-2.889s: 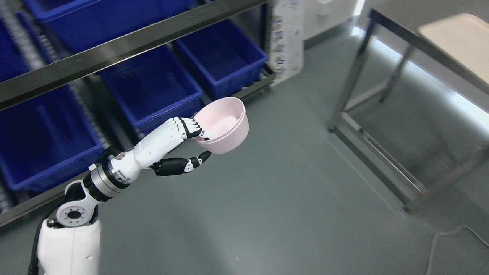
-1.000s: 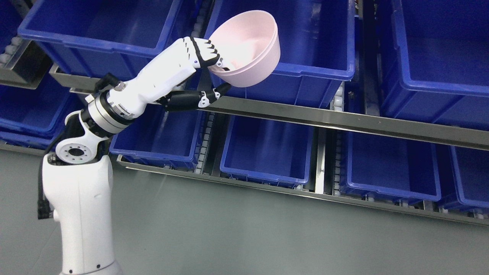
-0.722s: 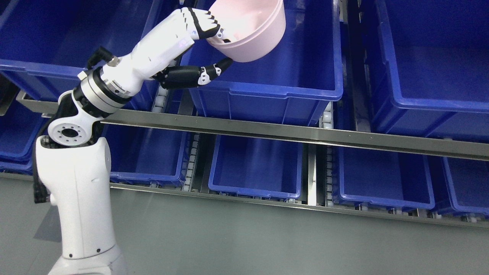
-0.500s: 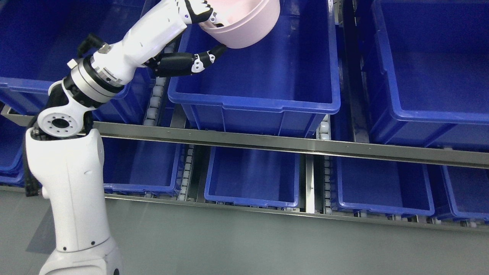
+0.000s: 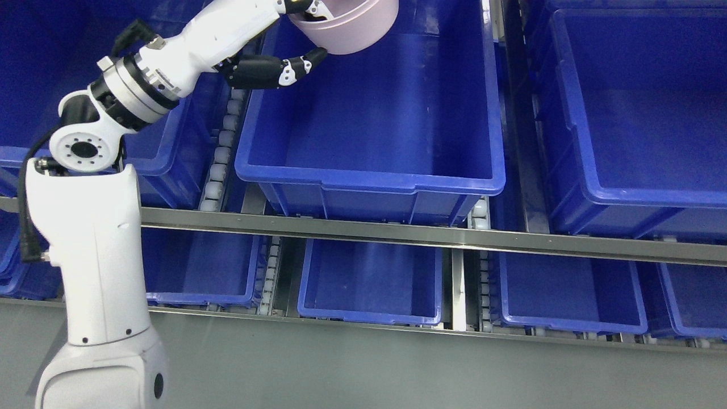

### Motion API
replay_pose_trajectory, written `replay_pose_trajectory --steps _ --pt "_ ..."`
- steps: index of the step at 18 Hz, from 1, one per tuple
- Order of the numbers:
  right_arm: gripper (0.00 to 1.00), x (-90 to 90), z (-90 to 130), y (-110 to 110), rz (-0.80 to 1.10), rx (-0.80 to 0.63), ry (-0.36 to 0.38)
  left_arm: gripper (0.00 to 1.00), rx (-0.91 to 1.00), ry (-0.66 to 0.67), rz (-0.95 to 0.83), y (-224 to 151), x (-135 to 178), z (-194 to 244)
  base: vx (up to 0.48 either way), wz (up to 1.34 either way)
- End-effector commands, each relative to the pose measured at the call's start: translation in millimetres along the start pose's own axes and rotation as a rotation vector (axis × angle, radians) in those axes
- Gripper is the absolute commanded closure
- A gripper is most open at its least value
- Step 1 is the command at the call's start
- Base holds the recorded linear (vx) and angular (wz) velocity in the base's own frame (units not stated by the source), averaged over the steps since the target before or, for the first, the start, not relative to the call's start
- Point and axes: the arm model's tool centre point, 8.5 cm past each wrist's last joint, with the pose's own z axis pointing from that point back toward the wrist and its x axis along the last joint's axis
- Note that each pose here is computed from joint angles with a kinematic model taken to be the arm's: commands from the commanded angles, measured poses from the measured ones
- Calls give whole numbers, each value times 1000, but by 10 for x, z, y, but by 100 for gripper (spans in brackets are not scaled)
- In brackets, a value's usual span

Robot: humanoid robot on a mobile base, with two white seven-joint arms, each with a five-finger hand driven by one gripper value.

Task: Stack pink IKEA bowls on left shelf middle
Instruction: 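Raise the stacked bowls over the middle blue bin with the left hand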

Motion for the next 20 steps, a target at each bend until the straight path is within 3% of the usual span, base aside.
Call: replay_pose_trajectory --steps 1,9,13,20 --pt "0 -71 -6 -113 -14 -17 -4 96 -155 108 124 -429 -381 -156 34 -2" --pt "0 -70 -6 -113 -16 -17 -6 94 -278 134 233 -750 -385 -724 9 0" --pt "0 -70 -6 -113 -14 -17 -6 93 -350 162 269 -1016 -447 -725 0 0" --pt "0 -71 -6 -113 -14 -17 -4 75 -358 216 303 -1223 -554 -692 0 0"
